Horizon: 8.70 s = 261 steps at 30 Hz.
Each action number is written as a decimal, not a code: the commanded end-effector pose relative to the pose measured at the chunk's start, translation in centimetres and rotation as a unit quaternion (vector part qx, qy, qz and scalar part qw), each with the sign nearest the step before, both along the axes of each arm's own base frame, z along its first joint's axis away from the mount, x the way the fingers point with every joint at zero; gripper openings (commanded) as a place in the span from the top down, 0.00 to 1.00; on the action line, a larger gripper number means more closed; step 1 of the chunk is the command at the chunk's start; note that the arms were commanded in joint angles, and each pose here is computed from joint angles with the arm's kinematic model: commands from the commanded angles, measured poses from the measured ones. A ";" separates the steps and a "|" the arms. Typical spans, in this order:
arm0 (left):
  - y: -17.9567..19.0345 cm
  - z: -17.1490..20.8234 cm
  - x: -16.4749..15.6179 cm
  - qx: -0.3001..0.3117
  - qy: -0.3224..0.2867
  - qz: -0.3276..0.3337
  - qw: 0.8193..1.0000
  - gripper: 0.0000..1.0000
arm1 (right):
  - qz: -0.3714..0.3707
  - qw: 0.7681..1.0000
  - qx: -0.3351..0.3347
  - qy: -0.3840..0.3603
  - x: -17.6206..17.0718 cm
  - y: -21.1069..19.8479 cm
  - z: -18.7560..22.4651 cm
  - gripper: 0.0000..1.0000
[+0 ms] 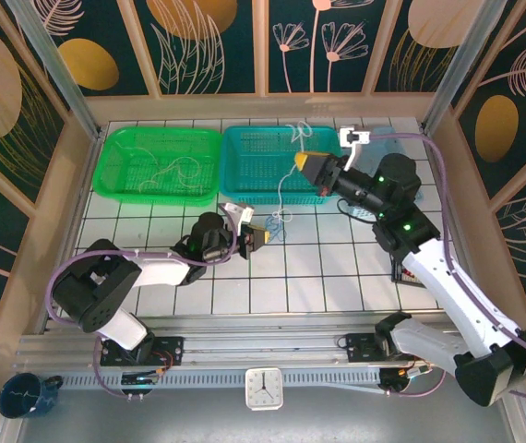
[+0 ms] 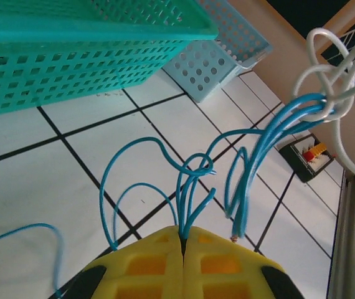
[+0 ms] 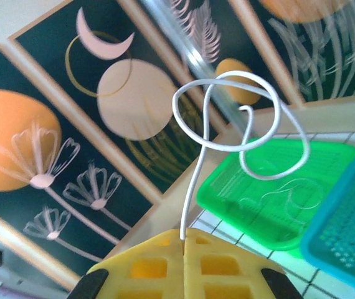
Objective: Untangle the cables
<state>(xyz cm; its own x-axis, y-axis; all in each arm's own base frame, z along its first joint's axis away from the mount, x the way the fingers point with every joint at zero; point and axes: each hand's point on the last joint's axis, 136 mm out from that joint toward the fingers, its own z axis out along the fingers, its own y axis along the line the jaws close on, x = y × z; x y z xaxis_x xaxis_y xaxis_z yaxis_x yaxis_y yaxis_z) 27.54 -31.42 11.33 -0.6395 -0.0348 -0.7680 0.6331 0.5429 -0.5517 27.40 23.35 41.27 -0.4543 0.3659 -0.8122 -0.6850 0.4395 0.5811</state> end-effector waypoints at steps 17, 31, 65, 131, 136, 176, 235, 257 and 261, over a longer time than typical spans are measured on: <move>3.7 -0.6 -0.6 0.016 -0.010 0.073 0.997 1.00 | -0.139 0.990 -0.016 0.007 2.7 -7.5 -1.9 1.00; 9.2 -0.8 0.1 0.039 -0.020 0.190 0.981 1.00 | -0.249 0.968 0.035 0.016 4.2 -16.8 0.0 1.00; 9.8 -1.3 1.8 0.089 0.053 0.232 0.967 0.20 | -0.143 0.984 -0.015 0.108 0.9 -7.6 -12.7 1.00; 1.2 29.9 3.6 -0.130 -0.070 0.069 0.987 1.00 | -0.095 0.952 -0.184 0.227 -2.7 0.1 -31.4 0.71; 1.3 30.5 3.2 -0.138 -0.068 0.063 0.986 1.00 | -0.092 0.956 -0.197 0.197 -2.4 0.2 -29.8 0.45; 1.5 40.3 -0.3 -0.291 -0.070 -0.005 0.954 1.00 | -0.114 0.978 -0.163 0.063 5.2 5.6 -29.9 0.39; 0.8 38.7 2.4 -0.260 -0.106 0.032 0.959 1.00 | -0.077 0.987 -0.140 0.034 0.3 2.7 -18.1 0.39; 0.4 37.6 2.5 -0.260 -0.095 0.023 0.961 1.00 | -0.152 0.981 -0.095 -0.069 1.2 -1.8 -6.5 0.30; 0.3 37.7 2.5 -0.261 -0.094 0.021 0.960 1.00 | -0.150 0.982 -0.088 -0.078 2.2 -1.3 -5.3 0.30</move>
<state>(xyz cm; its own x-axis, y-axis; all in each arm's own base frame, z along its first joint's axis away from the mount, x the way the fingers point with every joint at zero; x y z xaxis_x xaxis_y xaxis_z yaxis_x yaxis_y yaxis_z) 30.68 -31.62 47.22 -0.5088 -0.4419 -0.7388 0.7005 0.2862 -0.6537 29.08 21.70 33.99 -0.2548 0.3099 -0.9160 -0.5570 0.7273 0.4010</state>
